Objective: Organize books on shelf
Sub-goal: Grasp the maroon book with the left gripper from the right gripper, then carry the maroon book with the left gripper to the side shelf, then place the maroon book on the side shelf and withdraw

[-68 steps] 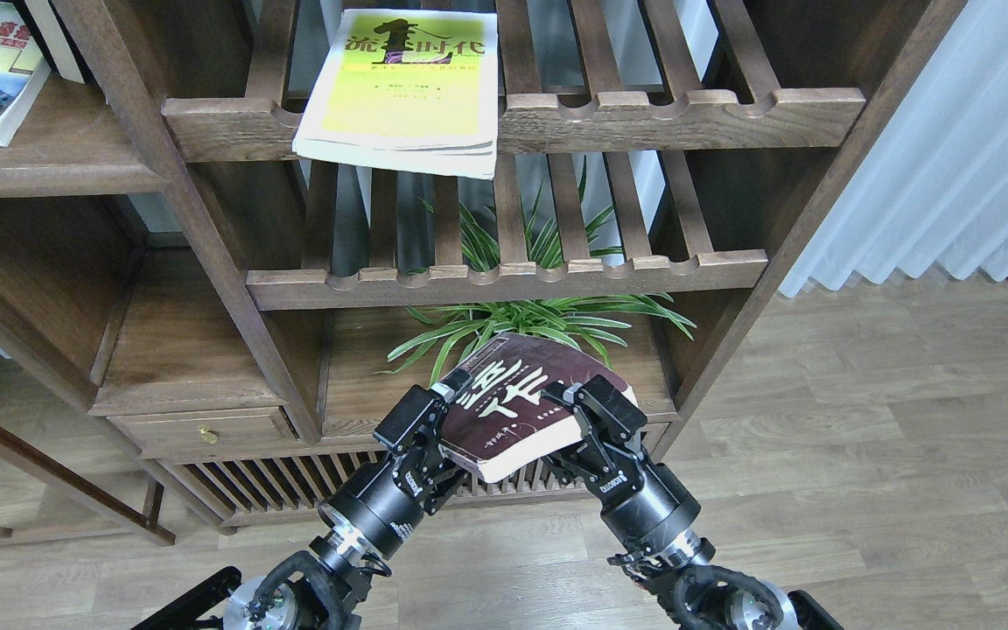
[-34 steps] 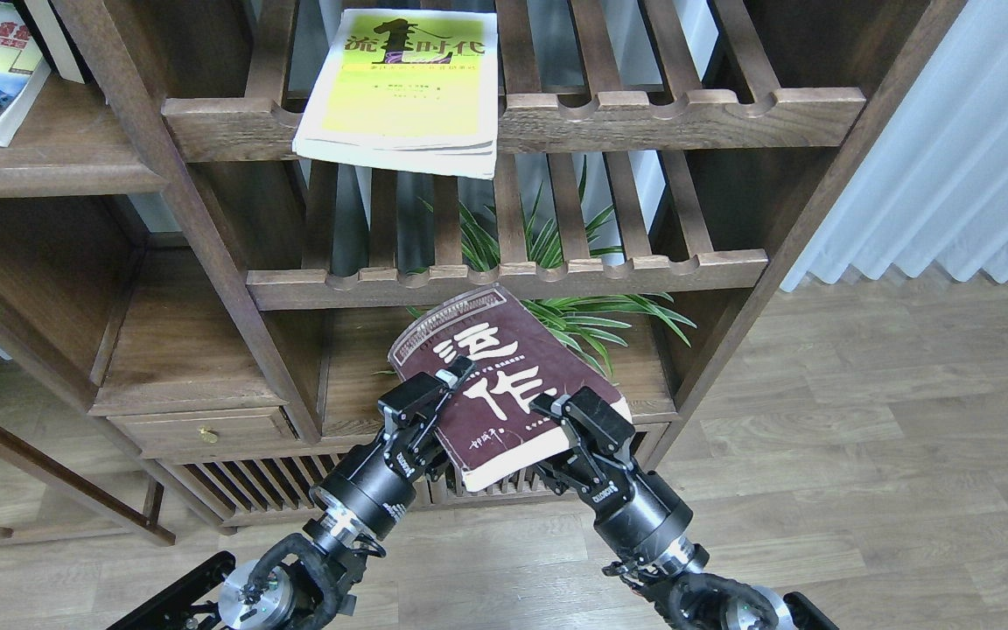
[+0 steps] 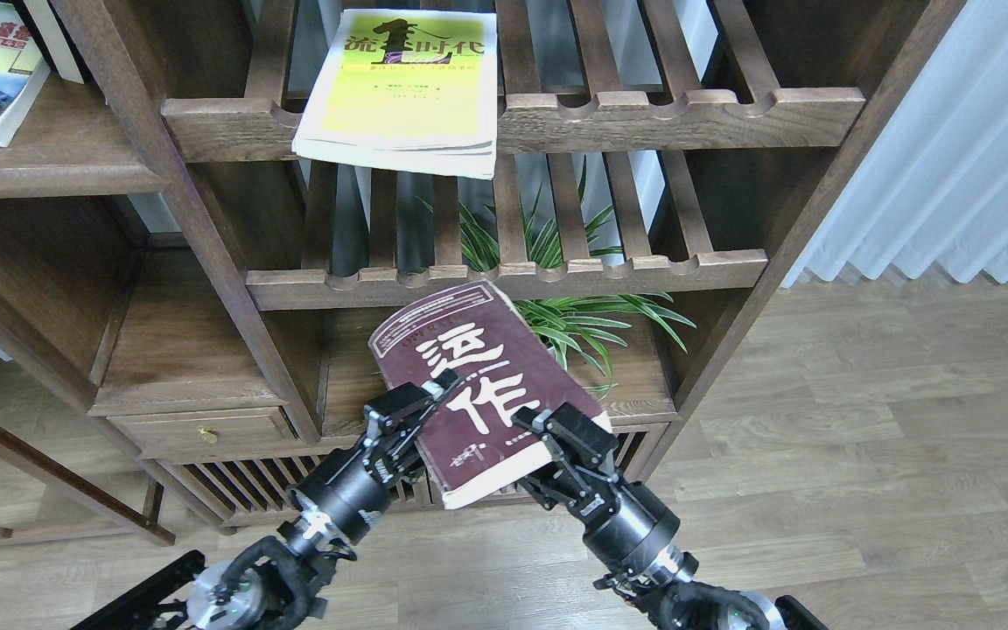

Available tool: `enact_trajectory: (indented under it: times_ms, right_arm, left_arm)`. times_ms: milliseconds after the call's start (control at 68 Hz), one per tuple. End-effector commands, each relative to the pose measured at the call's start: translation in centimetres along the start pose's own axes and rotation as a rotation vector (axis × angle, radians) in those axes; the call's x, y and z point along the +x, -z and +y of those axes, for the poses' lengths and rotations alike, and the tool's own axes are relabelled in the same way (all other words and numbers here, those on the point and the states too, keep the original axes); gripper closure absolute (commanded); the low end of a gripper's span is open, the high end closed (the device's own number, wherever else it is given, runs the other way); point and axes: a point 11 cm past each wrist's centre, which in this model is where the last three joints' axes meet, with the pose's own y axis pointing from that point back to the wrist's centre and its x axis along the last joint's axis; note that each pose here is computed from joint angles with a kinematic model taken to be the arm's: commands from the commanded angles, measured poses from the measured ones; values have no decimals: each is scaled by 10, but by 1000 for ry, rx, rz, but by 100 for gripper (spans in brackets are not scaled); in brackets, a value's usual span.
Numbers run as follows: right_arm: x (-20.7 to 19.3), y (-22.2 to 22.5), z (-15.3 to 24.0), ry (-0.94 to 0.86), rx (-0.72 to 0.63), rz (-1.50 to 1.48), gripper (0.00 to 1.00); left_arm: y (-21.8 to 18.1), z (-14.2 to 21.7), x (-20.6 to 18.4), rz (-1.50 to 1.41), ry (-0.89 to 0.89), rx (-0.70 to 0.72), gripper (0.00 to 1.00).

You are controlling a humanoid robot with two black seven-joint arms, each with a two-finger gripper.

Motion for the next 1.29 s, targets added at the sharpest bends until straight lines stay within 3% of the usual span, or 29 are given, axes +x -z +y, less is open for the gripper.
enact_trajectory:
  times_ms: [0, 338, 603, 720, 1000, 1279]
  right_arm:
    - [3, 3, 0, -11, -2, 6, 0]
    - [19, 4, 5, -63, 1, -8, 1]
    - [22, 12, 4, -79, 0, 3, 1]
    - [20, 15, 1, -74, -2, 13, 1]
    - [21, 16, 1, -76, 0, 14, 1]
    - [20, 16, 1, -76, -1, 17, 1]
  left_arm:
    - [-18, 33, 2, -97, -82, 67, 100]
    - [-105, 134, -33, -411, -334, 112, 99]
    - [-166, 183, -116, -662, -442, 78, 99]
    - [-208, 202, -190, -863, -477, -19, 98]
    - [-259, 236, -306, -1124, -513, -235, 99]
    - [-283, 260, -348, -1180, -489, -396, 99]
